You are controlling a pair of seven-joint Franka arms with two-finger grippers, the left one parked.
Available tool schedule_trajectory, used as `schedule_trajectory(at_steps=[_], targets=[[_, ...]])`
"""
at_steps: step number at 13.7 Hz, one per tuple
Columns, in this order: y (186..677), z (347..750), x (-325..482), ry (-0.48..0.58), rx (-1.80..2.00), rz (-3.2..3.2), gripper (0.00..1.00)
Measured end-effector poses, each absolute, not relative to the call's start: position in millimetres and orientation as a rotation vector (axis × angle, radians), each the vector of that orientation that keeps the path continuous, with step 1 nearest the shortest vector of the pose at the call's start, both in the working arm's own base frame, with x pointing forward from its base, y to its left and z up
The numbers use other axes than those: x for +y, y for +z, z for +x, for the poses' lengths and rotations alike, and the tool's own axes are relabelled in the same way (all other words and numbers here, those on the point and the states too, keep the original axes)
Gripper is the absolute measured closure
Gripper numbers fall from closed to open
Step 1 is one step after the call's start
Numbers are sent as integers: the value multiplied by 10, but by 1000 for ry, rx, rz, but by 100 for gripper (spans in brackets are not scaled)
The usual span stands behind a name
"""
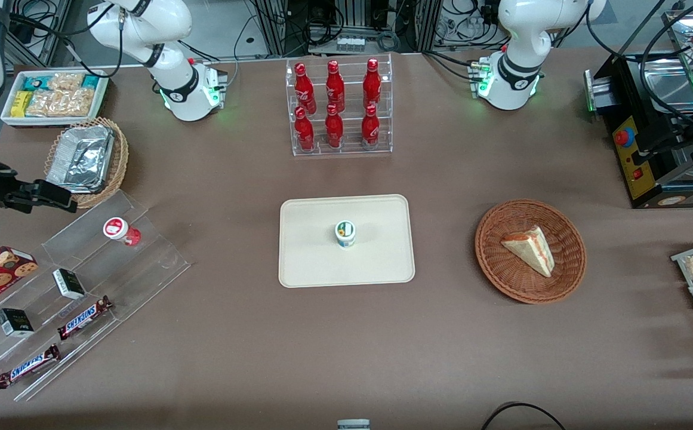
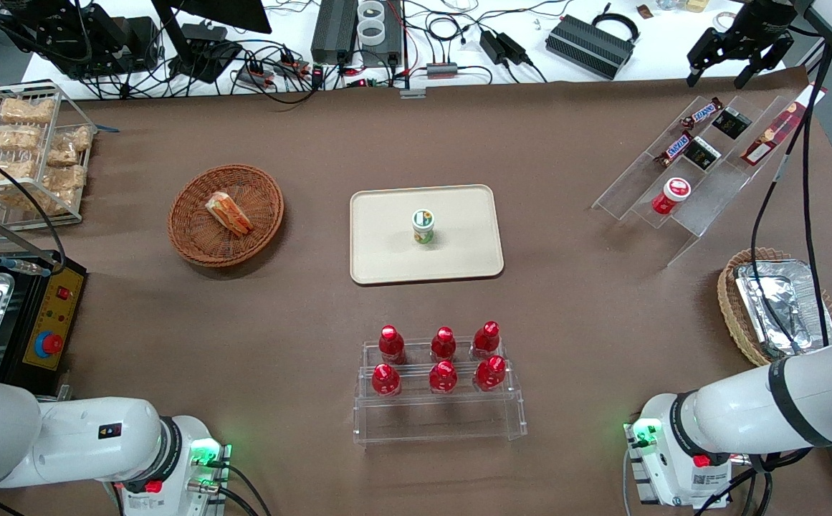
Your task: Place green gum on tray
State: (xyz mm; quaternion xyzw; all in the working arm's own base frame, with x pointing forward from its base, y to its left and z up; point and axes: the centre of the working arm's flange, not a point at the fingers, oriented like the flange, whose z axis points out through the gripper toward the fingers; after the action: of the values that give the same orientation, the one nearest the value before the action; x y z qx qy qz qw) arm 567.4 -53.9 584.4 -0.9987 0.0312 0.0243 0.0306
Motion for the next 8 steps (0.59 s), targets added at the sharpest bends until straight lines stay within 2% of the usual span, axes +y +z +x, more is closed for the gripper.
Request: schedule_trajectory(at_steps=[8], targets=[[5916,5660,-686,55,110,-3089,1]])
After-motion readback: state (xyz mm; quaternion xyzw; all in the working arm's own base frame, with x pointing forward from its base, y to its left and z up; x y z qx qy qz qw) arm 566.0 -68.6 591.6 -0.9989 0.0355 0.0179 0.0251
